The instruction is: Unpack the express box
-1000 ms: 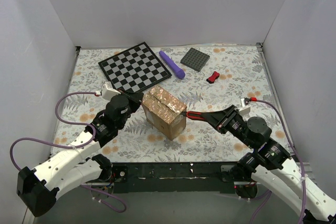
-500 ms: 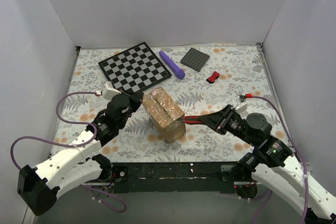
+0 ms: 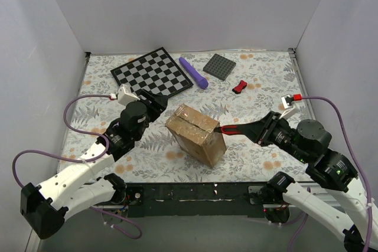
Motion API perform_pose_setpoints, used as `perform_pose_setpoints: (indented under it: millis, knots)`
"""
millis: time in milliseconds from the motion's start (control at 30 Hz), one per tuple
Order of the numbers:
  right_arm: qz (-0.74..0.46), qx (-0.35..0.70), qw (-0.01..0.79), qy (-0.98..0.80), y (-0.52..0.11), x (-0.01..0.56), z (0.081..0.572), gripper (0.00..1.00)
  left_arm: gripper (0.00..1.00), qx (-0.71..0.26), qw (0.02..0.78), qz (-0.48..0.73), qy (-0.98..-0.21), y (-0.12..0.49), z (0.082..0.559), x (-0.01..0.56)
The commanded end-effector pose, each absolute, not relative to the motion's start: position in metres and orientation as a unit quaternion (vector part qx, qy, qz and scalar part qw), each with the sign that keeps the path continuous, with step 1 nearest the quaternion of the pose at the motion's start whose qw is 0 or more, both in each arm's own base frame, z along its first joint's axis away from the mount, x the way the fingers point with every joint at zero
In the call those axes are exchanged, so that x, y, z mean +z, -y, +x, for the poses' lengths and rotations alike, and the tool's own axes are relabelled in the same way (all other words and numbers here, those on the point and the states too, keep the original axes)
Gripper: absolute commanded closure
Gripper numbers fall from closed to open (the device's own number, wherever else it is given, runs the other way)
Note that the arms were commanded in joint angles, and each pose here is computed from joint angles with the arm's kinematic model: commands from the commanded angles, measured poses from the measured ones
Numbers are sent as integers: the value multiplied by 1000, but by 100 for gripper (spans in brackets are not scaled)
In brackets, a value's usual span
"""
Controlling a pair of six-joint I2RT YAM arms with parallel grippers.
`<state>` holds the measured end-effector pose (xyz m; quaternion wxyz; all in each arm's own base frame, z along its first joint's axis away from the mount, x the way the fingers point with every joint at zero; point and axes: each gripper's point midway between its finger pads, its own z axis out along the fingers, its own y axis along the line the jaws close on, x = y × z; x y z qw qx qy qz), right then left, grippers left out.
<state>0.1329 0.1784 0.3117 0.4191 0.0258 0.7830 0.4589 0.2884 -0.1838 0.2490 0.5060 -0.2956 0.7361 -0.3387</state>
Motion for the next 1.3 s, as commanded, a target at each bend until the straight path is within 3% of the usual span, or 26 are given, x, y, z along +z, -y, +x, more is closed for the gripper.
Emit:
perform_pose_setpoints:
  millis: [0, 167, 433, 733, 933, 1267]
  knots:
    - [2, 431, 482, -763, -160, 336, 136, 99, 38, -326, 538, -285, -723, 173, 289, 273]
    - [-5, 399, 466, -790, -159, 308, 139, 99, 39, -323, 541, -277, -725, 171, 286, 273]
    - [118, 395, 586, -698, -108, 314, 158, 99, 39, -308, 538, -271, -736, 162, 276, 262]
    - [134, 271, 595, -745, -108, 274, 203, 99, 57, -278, 468, -284, -789, 155, 252, 199]
    - [65, 183, 554, -810, -124, 241, 221, 99, 68, -331, 354, -218, -848, 199, 222, 150]
    - [-7, 210, 486, -849, -165, 199, 215, 99, 78, -416, 297, -115, -852, 248, 208, 147]
